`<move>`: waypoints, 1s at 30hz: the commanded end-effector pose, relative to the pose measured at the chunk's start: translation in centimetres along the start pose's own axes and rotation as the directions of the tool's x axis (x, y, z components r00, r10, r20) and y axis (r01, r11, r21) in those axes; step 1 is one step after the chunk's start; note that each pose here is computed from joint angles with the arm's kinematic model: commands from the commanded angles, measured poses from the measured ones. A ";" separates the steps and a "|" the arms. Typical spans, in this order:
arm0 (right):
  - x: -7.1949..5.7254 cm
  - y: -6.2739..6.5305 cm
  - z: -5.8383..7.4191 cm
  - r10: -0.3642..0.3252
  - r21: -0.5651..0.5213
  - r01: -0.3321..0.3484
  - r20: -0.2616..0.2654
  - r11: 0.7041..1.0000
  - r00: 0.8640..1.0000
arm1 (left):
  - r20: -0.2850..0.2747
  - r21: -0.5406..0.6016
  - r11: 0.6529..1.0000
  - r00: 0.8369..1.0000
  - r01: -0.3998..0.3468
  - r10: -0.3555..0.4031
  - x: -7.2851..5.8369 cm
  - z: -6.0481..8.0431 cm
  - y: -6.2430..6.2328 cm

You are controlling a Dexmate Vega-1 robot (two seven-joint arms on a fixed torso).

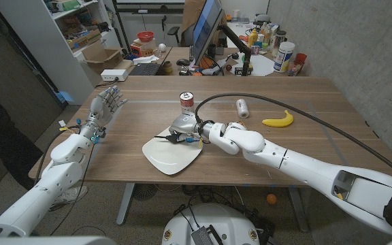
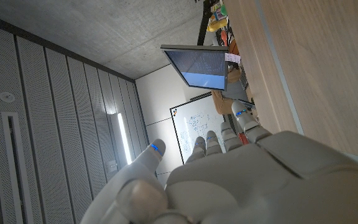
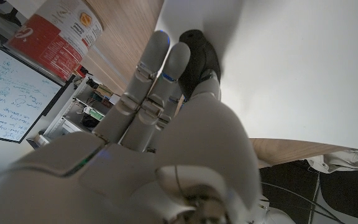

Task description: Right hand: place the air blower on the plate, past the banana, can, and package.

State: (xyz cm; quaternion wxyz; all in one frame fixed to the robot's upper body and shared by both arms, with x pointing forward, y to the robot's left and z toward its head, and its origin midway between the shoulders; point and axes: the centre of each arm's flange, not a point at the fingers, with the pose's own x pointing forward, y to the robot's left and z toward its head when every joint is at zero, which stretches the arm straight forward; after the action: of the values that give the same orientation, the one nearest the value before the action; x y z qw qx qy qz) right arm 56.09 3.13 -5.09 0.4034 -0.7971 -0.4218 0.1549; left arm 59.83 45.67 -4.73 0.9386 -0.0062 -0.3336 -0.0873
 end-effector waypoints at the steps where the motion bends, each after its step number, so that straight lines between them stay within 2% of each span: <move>1: -0.4 0.0 0.3 0.049 -0.013 -0.049 0.002 0.999 0.999 | 0.004 0.000 1.000 1.000 0.005 -0.005 0.0 0.2 -0.3; 11: -0.6 -0.2 0.5 0.071 -0.020 -0.071 0.002 0.997 0.997 | 0.005 0.001 1.000 1.000 0.004 -0.004 -0.1 0.2 -0.5; 30: -1.3 -1.4 0.6 0.049 -0.049 -0.050 -0.014 0.998 0.999 | 0.006 0.002 1.000 1.000 0.006 -0.006 -0.6 0.3 -0.4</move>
State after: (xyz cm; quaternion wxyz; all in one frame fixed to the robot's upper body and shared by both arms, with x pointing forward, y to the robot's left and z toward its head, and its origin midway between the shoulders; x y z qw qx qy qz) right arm 54.82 2.92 -5.15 0.3821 -0.8190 -0.3980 0.1577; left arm 59.36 45.30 -4.85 0.9379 -0.0055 -0.3349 -0.0899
